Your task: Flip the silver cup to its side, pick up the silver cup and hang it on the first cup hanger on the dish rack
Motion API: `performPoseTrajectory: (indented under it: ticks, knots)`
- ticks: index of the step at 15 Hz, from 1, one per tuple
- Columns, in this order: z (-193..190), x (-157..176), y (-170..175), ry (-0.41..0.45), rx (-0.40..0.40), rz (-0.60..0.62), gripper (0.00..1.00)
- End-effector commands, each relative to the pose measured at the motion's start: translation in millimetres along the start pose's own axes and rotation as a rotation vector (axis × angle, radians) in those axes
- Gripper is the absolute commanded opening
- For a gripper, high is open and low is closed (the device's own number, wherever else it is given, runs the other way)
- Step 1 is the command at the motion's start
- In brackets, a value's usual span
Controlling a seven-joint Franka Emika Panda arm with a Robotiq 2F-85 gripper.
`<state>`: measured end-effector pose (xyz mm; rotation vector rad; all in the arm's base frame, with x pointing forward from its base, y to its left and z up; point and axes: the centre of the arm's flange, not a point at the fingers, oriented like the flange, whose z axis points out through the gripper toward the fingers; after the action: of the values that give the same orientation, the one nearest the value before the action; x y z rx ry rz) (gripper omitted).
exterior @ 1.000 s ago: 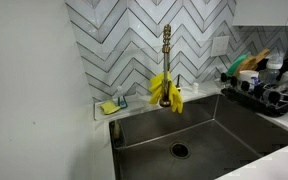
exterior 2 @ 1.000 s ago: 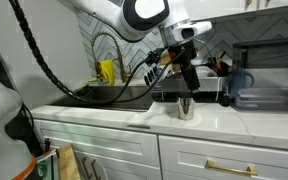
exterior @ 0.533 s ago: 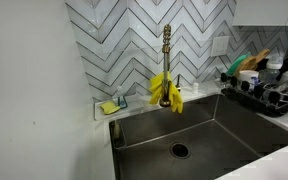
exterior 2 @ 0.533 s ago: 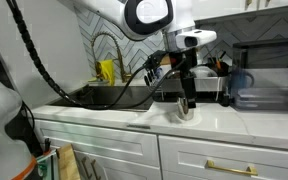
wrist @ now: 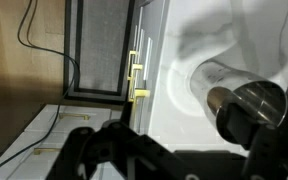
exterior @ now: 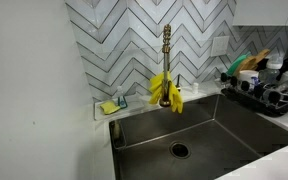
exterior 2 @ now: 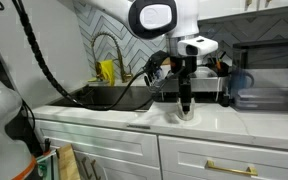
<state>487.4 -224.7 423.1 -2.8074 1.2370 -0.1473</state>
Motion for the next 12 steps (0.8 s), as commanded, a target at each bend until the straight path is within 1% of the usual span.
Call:
performPoseTrajectory:
  ticks: [1, 5, 6, 8, 11, 12]
  knots:
    - [7.7, 11.5, -4.6, -0.026, 0.034, 0.031, 0.90]
    - [11.7, 13.9, -15.0, -0.046, 0.076, 0.049, 0.90]
    - [14.4, 12.7, -18.2, -0.053, 0.078, 0.049, 0.91]
    - [19.3, 12.7, -21.5, -0.051, 0.072, 0.055, 0.90]
    - [25.6, 14.1, -22.8, -0.068, 0.073, 0.066, 0.73]
    - [27.7, 14.5, -22.8, -0.073, 0.073, 0.068, 0.54]
